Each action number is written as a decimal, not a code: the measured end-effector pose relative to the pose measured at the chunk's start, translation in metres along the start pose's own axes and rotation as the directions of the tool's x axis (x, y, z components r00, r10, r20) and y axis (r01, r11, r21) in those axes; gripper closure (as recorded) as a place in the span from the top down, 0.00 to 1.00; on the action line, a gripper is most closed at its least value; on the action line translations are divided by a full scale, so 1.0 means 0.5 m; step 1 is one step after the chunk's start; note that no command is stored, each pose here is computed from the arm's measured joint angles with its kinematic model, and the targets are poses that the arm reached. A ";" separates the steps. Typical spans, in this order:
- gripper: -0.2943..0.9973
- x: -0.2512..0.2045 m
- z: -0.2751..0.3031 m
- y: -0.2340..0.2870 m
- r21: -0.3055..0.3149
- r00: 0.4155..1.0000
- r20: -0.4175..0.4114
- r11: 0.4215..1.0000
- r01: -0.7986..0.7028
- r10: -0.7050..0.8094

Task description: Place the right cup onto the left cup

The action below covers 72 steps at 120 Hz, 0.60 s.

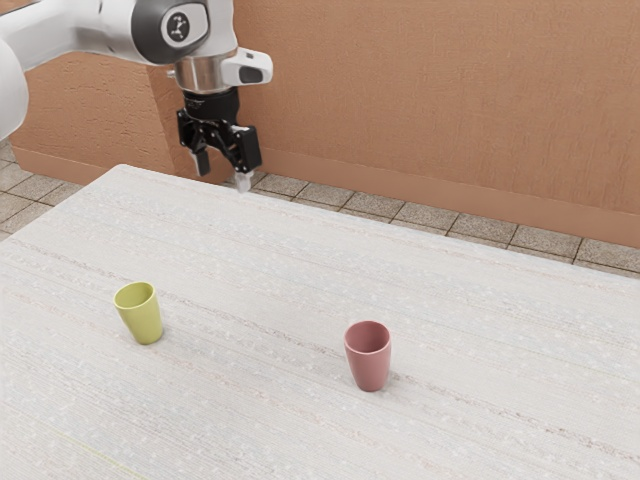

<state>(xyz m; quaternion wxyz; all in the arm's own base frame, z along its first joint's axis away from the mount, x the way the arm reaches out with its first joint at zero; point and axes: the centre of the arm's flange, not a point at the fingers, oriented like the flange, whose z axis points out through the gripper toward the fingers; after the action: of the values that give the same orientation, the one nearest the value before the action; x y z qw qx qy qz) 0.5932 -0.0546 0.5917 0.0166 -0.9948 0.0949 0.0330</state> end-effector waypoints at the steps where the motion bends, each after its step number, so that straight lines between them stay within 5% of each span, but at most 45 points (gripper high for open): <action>1: 0.77 0.000 0.000 0.000 0.000 1.000 -0.001 1.000 0.000 0.000; 72: 0.77 0.052 0.255 0.168 -0.014 0.993 0.023 0.994 -0.112 0.112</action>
<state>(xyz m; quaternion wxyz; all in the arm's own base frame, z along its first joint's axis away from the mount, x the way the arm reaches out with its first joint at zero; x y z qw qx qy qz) 0.5949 -0.1370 0.4603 0.0094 -0.9875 0.1502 0.0461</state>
